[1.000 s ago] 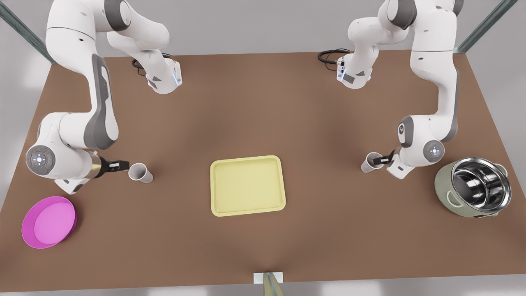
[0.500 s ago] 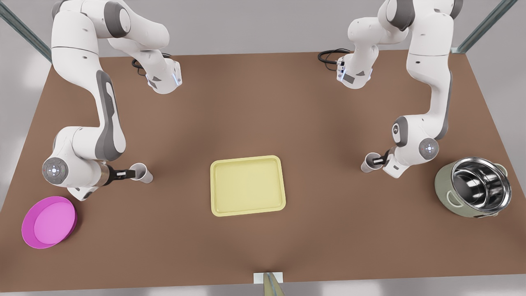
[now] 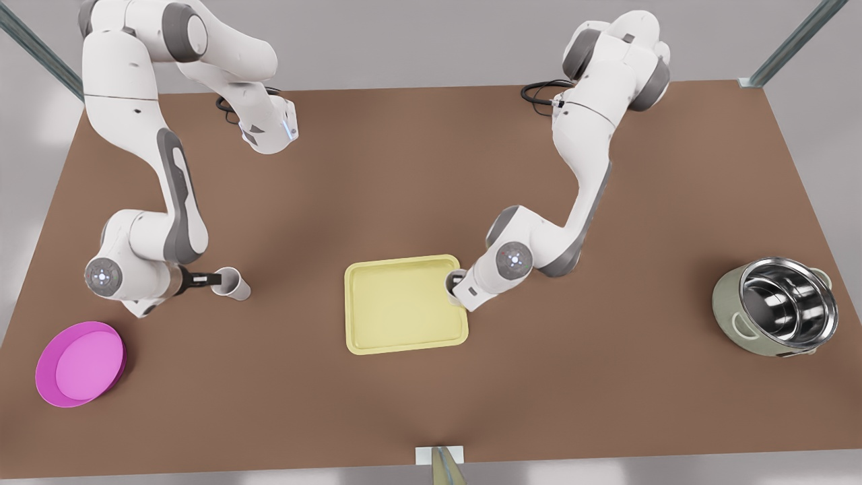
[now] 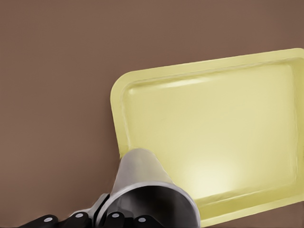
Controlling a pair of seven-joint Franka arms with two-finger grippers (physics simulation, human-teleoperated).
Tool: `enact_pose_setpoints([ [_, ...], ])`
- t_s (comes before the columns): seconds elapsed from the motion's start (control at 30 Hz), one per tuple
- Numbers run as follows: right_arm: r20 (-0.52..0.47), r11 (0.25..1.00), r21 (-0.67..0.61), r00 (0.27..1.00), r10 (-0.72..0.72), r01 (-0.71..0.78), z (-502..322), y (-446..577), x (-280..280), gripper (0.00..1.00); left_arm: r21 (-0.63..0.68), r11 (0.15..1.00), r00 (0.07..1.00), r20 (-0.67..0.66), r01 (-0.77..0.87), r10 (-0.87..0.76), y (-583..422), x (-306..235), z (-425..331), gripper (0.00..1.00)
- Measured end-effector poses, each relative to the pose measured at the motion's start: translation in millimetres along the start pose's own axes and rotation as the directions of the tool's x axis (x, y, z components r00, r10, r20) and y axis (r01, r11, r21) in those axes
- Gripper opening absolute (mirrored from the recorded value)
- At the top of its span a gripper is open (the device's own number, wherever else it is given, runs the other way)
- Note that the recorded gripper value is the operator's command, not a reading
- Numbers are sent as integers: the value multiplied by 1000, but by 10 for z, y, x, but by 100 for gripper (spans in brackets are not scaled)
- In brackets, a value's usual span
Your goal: Use both arms to respectively pick up the white IKEA cups from the middle-left and middle-right positions, then place the white IKEA cups onto the middle-middle tray, ensuring that the cups remain upright and do not tip over
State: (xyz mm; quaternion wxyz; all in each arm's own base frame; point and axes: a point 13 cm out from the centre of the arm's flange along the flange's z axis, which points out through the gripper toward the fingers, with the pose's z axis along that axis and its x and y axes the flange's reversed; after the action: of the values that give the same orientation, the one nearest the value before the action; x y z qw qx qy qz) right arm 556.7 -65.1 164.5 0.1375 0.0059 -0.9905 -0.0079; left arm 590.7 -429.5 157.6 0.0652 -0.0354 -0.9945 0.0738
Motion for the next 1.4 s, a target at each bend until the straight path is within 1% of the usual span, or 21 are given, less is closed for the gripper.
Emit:
enact_pose_setpoints([
  [0.23, 27, 1000, -3, 1000, 8, -8, 397, -9, -19, 100, 18, 976, 976, 2, 218, -218, -375, 119, 527, 21],
  [0.27, 32, 1000, -3, 999, 10, -10, 437, -14, -41, 100, 23, 969, 969, 5, 246, -246, -400, 118, 557, 24],
  [0.3, 34, 1000, -4, 999, 12, -11, 482, -17, -62, 100, 28, 962, 962, 8, 271, -271, -428, 118, 576, 46],
  [0.33, 35, 1000, -6, 999, 14, -13, 537, -17, -82, 100, 34, 955, 955, 10, 294, -295, -454, 116, 584, 71],
  [0.4, 37, 1000, -8, 999, 18, -18, 634, -32, -115, 100, 49, 940, 940, 14, 339, -340, -490, 97, 575, 96],
  [0.43, 38, 1000, -9, 999, 21, -21, 672, -44, -127, 82, 59, 931, 933, 14, 359, -361, -502, 83, 564, 100],
  [0.47, 40, 1000, -10, 999, 23, -23, 698, -50, -141, 62, 70, 923, 925, 15, 379, -381, -505, 61, 542, 100],
  [0.5, 44, 1000, -10, 999, 23, -23, 713, -52, -153, 38, 77, 915, 917, 15, 397, -399, -499, 41, 513, 100],
  [0.53, 48, 1000, -11, 999, 23, -22, 718, -49, -166, 29, 80, 908, 910, 16, 412, -415, -499, 35, 467, 100],
  [0.6, 57, 1000, -14, 998, 20, -19, 709, -34, -191, 21, 79, 896, 898, 12, 437, -439, -512, 63, 335, 100],
  [0.7, 75, 1000, -21, 997, -1, 3, 655, 55, -250, 21, 54, 881, 883, 1, 470, -470, -491, 172, -92, 100],
  [0.77, 93, 1000, -14, 995, -24, 26, 573, 155, -318, 21, 57, 851, 852, 5, 523, -524, -196, 25, -1012, 100],
  [0.83, 137, 997, -18, 988, -72, 75, 370, 447, -501, 21, 57, 801, 801, 18, 596, -598, 574, -182, -2034, 100],
  [0.87, 169, 993, -21, 979, -111, 116, 223, 709, -642, 21, 21, 786, 786, 28, 618, -618, 1010, -161, -2351, 100],
  [0.9, 203, 986, -24, 967, -156, 164, 89, 1024, -817, 21, -19, 778, 778, 44, 628, -627, 1425, -83, -2643, 100],
  [0.93, 231, 976, -33, 952, -202, 215, 11, 1380, -978, 21, -72, 771, 774, 65, 633, -630, 1868, 136, -2904, 100],
  [1.0, 268, 948, -61, 920, -285, 312, -23, 2117, -1177, 21, -165, 758, 775, 83, 630, -626, 2560, 620, -3124, 100],
  [1.07, 291, 916, -59, 884, -365, 398, 49, 2818, -1217, 21, -206, 776, 800, 64, 596, -597, 2844, 791, -3228, 100],
  [1.17, 325, 873, -41, 832, -449, 486, 99, 3583, -1188, 21, -244, 825, 853, 19, 510, -522, 2938, 917, -3254, 100],
  [1.27, 350, 847, -26, 799, -490, 531, 134, 3980, -1118, 21, -263, 865, 894, -25, 427, -448, 2972, 984, -3245, 100],
  [1.4, 342, 826, -24, 781, -523, 563, 374, 4257, -1011, 21, -267, 905, 930, -71, 331, -361, 2993, 1036, -3235, 100],
])
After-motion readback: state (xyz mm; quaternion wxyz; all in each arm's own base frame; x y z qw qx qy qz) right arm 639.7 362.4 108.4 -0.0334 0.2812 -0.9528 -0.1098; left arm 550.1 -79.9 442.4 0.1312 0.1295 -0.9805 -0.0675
